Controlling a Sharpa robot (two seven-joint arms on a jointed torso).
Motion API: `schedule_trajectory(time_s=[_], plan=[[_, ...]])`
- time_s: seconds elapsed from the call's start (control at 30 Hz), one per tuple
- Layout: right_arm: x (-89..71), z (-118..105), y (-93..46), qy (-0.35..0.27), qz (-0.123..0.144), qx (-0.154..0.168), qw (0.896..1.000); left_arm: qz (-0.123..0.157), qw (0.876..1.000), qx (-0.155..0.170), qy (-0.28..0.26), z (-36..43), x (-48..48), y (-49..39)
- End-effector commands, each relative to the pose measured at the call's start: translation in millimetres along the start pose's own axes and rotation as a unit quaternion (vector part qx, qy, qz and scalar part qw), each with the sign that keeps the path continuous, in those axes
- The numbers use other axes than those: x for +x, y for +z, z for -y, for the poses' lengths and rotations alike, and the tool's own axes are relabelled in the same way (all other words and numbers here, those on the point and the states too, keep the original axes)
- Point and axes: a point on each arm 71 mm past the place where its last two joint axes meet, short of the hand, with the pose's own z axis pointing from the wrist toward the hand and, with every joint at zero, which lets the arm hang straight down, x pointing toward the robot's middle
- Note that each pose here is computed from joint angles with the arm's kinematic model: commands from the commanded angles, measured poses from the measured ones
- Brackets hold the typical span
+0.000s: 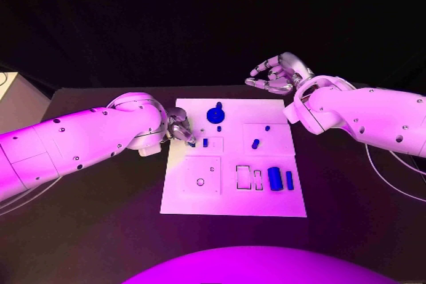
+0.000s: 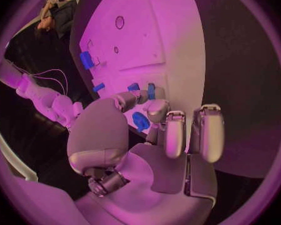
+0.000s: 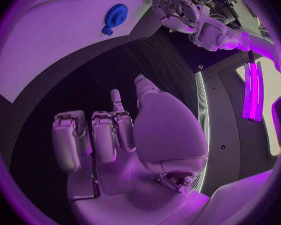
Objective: Assemble the parts on the task board
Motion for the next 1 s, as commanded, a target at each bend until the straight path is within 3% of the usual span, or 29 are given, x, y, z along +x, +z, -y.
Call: schedule_trajectory(time_s=[0.03, 0.33, 1.0], plan=[[1.6, -1.2, -0.1, -0.003, -0.008, -0.006, 1.000, -0.021, 1.000, 0.005, 0.011, 4.2, 8.3, 2.2], [1.5, -1.1, -0.2, -0.003, -0.007, -0.006, 1.000, -0.029, 0.999, 0.005, 0.016, 5.8, 10.9, 2.7], [1.6, -1.2, 0.0, -0.003, -0.007, -0.006, 1.000, -0.018, 1.000, 0.005, 0.010, 6.2, 9.6, 3.4]])
